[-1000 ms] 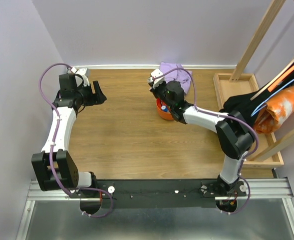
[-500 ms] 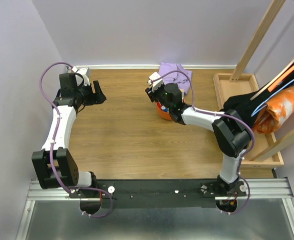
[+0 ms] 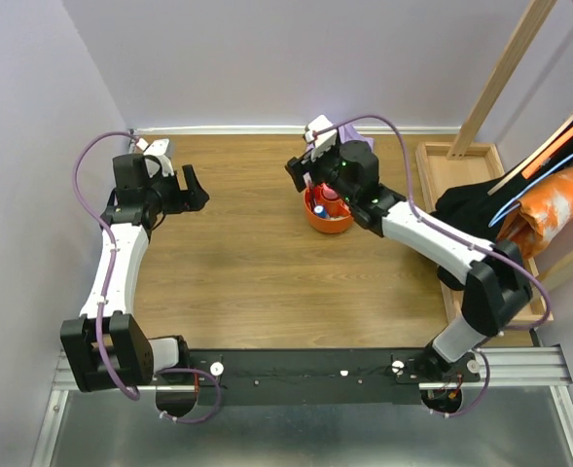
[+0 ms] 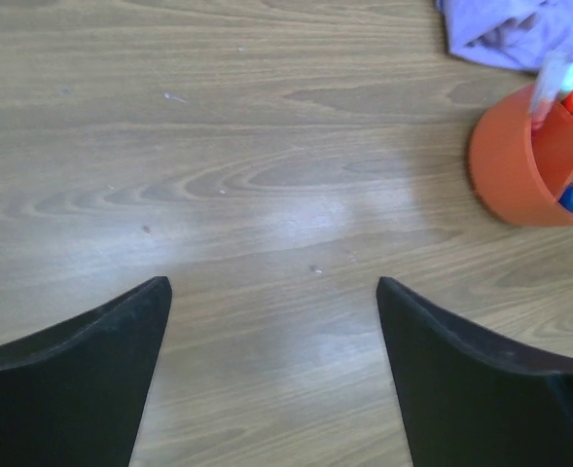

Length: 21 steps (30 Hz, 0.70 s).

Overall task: Sort the stationery into containers
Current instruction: Reset both arms

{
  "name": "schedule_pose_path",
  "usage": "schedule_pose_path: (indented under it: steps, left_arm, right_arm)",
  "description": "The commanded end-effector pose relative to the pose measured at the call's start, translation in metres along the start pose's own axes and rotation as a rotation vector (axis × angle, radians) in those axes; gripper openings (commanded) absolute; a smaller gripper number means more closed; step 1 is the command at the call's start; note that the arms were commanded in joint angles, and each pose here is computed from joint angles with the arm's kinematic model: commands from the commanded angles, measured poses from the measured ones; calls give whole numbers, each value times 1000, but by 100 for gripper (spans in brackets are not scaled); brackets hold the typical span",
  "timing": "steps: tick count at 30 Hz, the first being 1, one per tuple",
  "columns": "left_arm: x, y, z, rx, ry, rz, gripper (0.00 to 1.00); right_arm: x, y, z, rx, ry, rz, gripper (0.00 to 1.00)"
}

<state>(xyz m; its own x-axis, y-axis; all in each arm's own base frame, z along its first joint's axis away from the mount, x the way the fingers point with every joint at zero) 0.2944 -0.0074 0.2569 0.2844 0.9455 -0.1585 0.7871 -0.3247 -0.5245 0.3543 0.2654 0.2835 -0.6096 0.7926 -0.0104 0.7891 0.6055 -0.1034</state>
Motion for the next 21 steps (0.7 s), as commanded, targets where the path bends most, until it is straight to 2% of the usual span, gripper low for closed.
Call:
schedule_pose_path:
  steps: [1, 5, 6, 9, 14, 21]
  left_arm:
    - [-9, -12, 8, -41, 28, 18, 99]
    - [-11, -16, 21, -31, 47, 17, 99]
    - [-11, -18, 21, -37, 63, 10, 99]
    - [-9, -19, 30, -20, 77, -28, 99]
    - [-4, -16, 42, 32, 69, -72, 99]
    - [-2, -10, 50, 58, 26, -84, 99]
  right_arm:
    - [-8, -37, -4, 177, 66, 136, 94]
    - [-28, -70, 15, 328, 105, 455, 98]
    - [-30, -83, 20, 349, 98, 477, 99]
    - [-29, -115, 26, 379, 102, 482, 100]
    - [-27, -159, 61, 491, 157, 538, 100]
    - [-29, -188, 75, 488, 146, 531, 100]
Point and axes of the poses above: each gripper's point midway between its finger pads, its own y axis out along the fingers, its own x axis along the line the jaws close on, z = x × y, the point moved 9 cm from there along -y, back along the fingers, and after that the axes turned 12 degrees about y, right-handed, at the moved point
